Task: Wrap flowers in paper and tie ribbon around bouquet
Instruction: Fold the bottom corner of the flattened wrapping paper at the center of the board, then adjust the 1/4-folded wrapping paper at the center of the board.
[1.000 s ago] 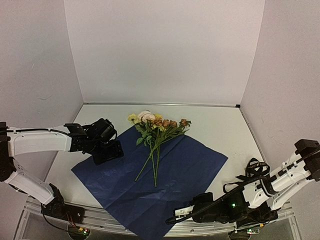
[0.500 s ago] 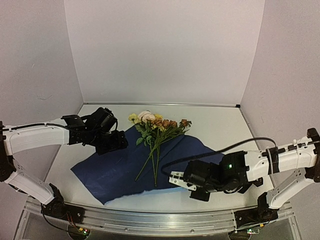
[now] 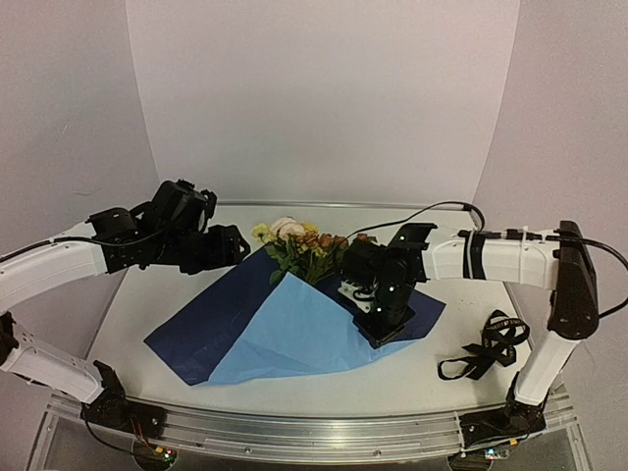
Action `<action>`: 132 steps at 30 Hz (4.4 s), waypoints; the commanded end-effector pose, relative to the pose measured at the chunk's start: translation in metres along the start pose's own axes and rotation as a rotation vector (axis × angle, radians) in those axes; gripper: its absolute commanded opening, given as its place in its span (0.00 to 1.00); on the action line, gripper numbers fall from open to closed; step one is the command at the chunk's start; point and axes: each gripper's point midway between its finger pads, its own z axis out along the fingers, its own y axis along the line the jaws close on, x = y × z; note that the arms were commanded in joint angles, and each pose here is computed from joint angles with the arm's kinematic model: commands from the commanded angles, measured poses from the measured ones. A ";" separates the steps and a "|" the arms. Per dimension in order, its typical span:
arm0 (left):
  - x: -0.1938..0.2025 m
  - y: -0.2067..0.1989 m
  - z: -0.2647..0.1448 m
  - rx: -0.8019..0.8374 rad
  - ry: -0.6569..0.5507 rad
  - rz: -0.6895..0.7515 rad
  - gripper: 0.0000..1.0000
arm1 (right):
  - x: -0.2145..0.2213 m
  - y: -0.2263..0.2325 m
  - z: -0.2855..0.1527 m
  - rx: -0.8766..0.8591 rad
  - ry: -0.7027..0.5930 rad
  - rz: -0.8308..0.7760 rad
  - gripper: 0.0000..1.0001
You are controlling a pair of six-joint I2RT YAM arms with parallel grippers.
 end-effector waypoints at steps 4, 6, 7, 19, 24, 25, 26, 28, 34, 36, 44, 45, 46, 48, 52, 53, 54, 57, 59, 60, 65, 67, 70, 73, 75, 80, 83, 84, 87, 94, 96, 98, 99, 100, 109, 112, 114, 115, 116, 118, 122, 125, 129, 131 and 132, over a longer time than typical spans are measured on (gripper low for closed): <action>0.007 -0.043 -0.019 0.212 0.020 0.103 0.70 | -0.007 -0.008 0.001 0.003 0.100 0.237 0.00; 0.022 -0.050 -0.018 0.242 0.055 0.132 0.68 | -0.009 -0.011 0.002 0.019 0.107 0.268 0.00; 0.031 -0.055 -0.018 0.260 0.079 0.145 0.66 | -0.008 -0.015 0.004 0.030 0.112 0.287 0.00; 0.075 -0.089 -0.071 0.583 0.198 0.192 0.62 | -0.007 -0.021 0.013 0.044 0.155 0.396 0.00; 0.123 -0.087 -0.040 0.511 0.338 0.227 0.52 | -0.006 -0.025 0.016 0.070 0.164 0.422 0.00; 0.129 -0.081 -0.030 0.470 0.353 0.223 0.50 | -0.007 -0.026 0.017 0.072 0.163 0.430 0.00; 0.134 -0.073 -0.020 0.422 0.362 0.219 0.48 | -0.007 -0.027 0.016 0.075 0.161 0.435 0.00; 0.140 -0.055 0.000 0.316 0.361 0.208 0.48 | -0.006 -0.029 0.016 0.086 0.157 0.441 0.03; 0.150 -0.006 0.048 0.031 0.338 0.197 0.46 | -0.005 -0.037 0.004 0.109 0.109 0.435 0.32; 0.156 0.002 0.060 -0.010 0.345 0.199 0.46 | -0.005 -0.040 -0.002 0.110 0.083 0.417 0.40; 0.154 0.023 0.090 -0.094 0.307 0.190 0.46 | -0.006 -0.048 -0.013 0.085 -0.040 0.352 0.62; 0.152 0.022 0.092 -0.087 0.299 0.190 0.46 | -0.008 -0.047 -0.014 0.072 -0.058 0.343 0.63; 0.150 0.021 0.094 -0.078 0.293 0.190 0.46 | -0.010 -0.045 -0.016 0.058 -0.078 0.331 0.64; 0.146 0.017 0.098 -0.060 0.282 0.196 0.46 | -0.017 -0.041 -0.020 0.023 -0.114 0.292 0.65; 0.140 0.006 0.103 -0.035 0.270 0.224 0.47 | -0.037 -0.030 -0.023 -0.081 -0.167 0.191 0.71; 0.139 0.005 0.104 -0.033 0.270 0.227 0.46 | -0.043 -0.029 -0.023 -0.129 -0.177 0.189 0.72; 0.139 0.003 0.105 -0.030 0.270 0.230 0.46 | -0.049 -0.029 -0.022 -0.173 -0.183 0.191 0.73; 0.138 0.000 0.106 -0.022 0.273 0.233 0.47 | -0.067 -0.033 -0.017 -0.293 -0.206 0.217 0.76; 0.136 -0.002 0.106 -0.021 0.267 0.234 0.47 | -0.076 -0.038 -0.012 -0.348 -0.208 0.227 0.77; 0.135 -0.002 0.105 -0.020 0.264 0.236 0.47 | -0.081 -0.040 -0.010 -0.373 -0.208 0.236 0.78; 0.131 -0.004 0.105 -0.025 0.260 0.242 0.46 | -0.101 -0.037 -0.004 -0.546 -0.162 0.305 0.77; 0.131 -0.004 0.105 -0.025 0.259 0.242 0.47 | -0.101 -0.034 -0.002 -0.579 -0.142 0.315 0.75; 0.131 -0.004 0.106 -0.025 0.261 0.238 0.47 | -0.093 -0.035 0.005 -0.570 -0.123 0.319 0.74; 0.131 -0.006 0.108 -0.021 0.266 0.240 0.47 | -0.084 -0.037 0.012 -0.555 -0.107 0.323 0.70; 0.131 -0.006 0.110 -0.021 0.268 0.241 0.47 | -0.080 -0.036 0.015 -0.561 -0.089 0.332 0.66; 0.130 -0.005 0.111 -0.023 0.267 0.234 0.47 | -0.064 -0.037 0.024 -0.552 -0.053 0.357 0.42; 0.128 -0.005 0.111 -0.020 0.264 0.230 0.46 | -0.054 -0.043 0.026 -0.509 -0.054 0.365 0.27; 0.128 -0.004 0.111 -0.020 0.266 0.231 0.47 | -0.052 -0.045 0.027 -0.493 -0.058 0.366 0.24; 0.129 -0.002 0.113 -0.026 0.270 0.230 0.47 | -0.047 -0.051 0.025 -0.455 -0.070 0.376 0.15; 0.132 0.014 0.107 -0.055 0.287 0.187 0.46 | -0.036 -0.060 0.035 -0.392 -0.039 0.437 0.00; 0.134 0.023 0.101 -0.077 0.297 0.171 0.46 | -0.032 -0.062 0.039 -0.377 -0.022 0.461 0.00; 0.132 0.026 0.092 -0.080 0.301 0.157 0.49 | -0.029 -0.064 0.042 -0.363 -0.011 0.482 0.00; 0.129 0.022 0.085 -0.062 0.299 0.151 0.52 | -0.028 -0.065 0.043 -0.358 -0.007 0.486 0.00; 0.125 0.018 0.077 -0.041 0.293 0.142 0.54 | -0.026 -0.065 0.044 -0.351 -0.004 0.489 0.00; 0.083 0.033 -0.005 -0.156 0.217 -0.012 0.71 | -0.027 -0.061 0.037 -0.329 -0.020 0.463 0.00; 0.097 0.043 -0.022 -0.156 0.269 -0.044 0.73 | -0.028 -0.060 0.035 -0.322 -0.023 0.452 0.00; 0.106 0.044 -0.032 -0.123 0.292 -0.013 0.73 | -0.028 -0.059 0.035 -0.323 -0.022 0.449 0.00; 0.106 0.042 -0.037 -0.100 0.283 0.013 0.74 | -0.028 -0.059 0.036 -0.324 -0.020 0.449 0.00; 0.105 0.037 -0.041 -0.062 0.270 0.038 0.75 | -0.028 -0.059 0.036 -0.325 -0.019 0.449 0.00; 0.102 0.030 -0.042 -0.008 0.252 0.113 0.80 | -0.029 -0.059 0.036 -0.325 -0.017 0.449 0.00; 0.116 0.014 -0.023 0.073 0.298 0.269 0.84 | -0.031 -0.059 0.036 -0.329 -0.017 0.449 0.00; 0.133 0.005 -0.010 0.124 0.346 0.381 0.87 | -0.032 -0.059 0.036 -0.327 -0.019 0.449 0.00; 0.145 -0.001 0.000 0.186 0.375 0.484 0.92 | -0.032 -0.059 0.036 -0.328 -0.020 0.446 0.00; 0.152 -0.006 0.005 0.229 0.388 0.501 0.94 | -0.032 -0.059 0.037 -0.324 -0.018 0.446 0.00; 0.158 -0.005 0.008 0.235 0.410 0.504 0.95 | -0.032 -0.059 0.037 -0.324 -0.018 0.446 0.00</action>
